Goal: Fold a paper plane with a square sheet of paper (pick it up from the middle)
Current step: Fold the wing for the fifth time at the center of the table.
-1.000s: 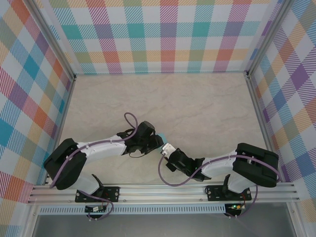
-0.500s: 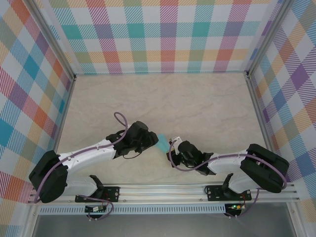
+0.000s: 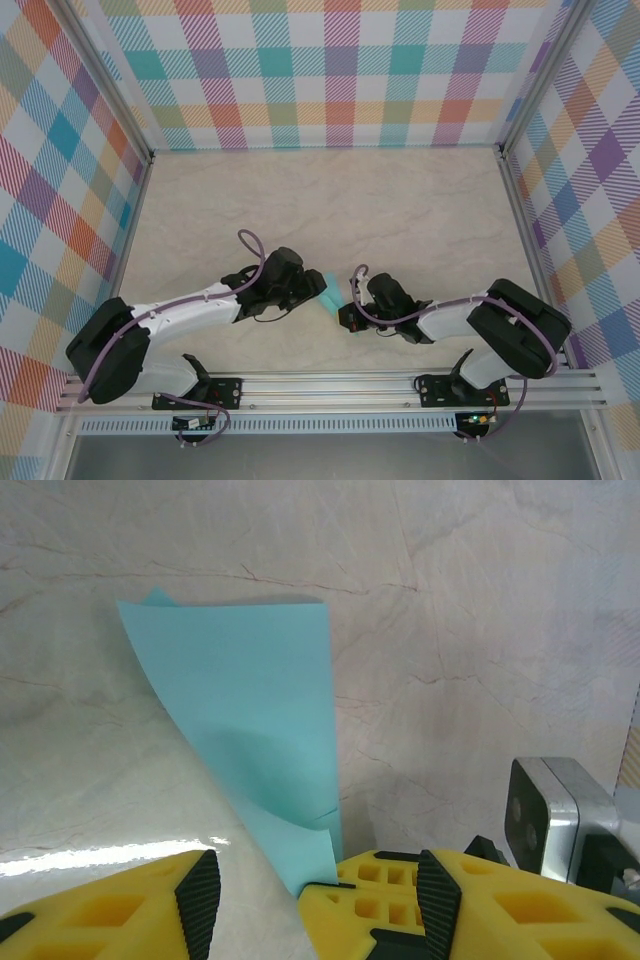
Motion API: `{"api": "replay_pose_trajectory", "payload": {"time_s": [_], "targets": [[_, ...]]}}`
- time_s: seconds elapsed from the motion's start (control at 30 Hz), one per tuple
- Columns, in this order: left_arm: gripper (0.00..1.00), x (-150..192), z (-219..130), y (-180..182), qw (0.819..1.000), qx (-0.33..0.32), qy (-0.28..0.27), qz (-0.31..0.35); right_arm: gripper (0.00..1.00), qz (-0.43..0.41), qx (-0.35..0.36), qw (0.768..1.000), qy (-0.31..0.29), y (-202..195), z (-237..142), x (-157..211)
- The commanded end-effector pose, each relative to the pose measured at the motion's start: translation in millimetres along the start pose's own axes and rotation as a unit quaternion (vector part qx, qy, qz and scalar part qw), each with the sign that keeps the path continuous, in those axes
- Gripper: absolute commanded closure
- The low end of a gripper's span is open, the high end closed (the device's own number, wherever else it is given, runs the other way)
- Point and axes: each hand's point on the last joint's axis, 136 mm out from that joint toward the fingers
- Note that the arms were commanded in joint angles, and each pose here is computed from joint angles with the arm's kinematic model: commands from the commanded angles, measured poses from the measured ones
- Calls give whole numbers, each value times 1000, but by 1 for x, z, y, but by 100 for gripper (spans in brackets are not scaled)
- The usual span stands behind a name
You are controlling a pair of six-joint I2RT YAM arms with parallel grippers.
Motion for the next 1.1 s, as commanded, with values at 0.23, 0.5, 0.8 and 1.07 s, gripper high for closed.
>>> {"api": "replay_pose_trajectory", "payload": {"time_s": [0.23, 0.5, 0.8, 1.07], "targets": [[43, 4, 10, -12, 999, 32, 14, 7, 98, 82, -51, 995, -14, 13, -2, -21], [42, 11, 22, -18, 998, 49, 37, 16, 96, 141, -61, 988, -22, 5, -4, -29], [40, 9, 38, -30, 997, 64, 39, 30, 94, 172, -70, 983, -15, 1, -1, -32], [29, -7, 38, -2, 999, -21, -4, -25, 90, 136, -36, 990, -6, -5, -8, -26]]}}
Point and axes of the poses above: each hand's point on the last joint's axis, 136 mm out from that joint toward the fingers, its own z axis out along the fingers, its own y axis along the line the jaws close on, x = y × z, and after that the axes turned 3 degrees about -z, right-handed
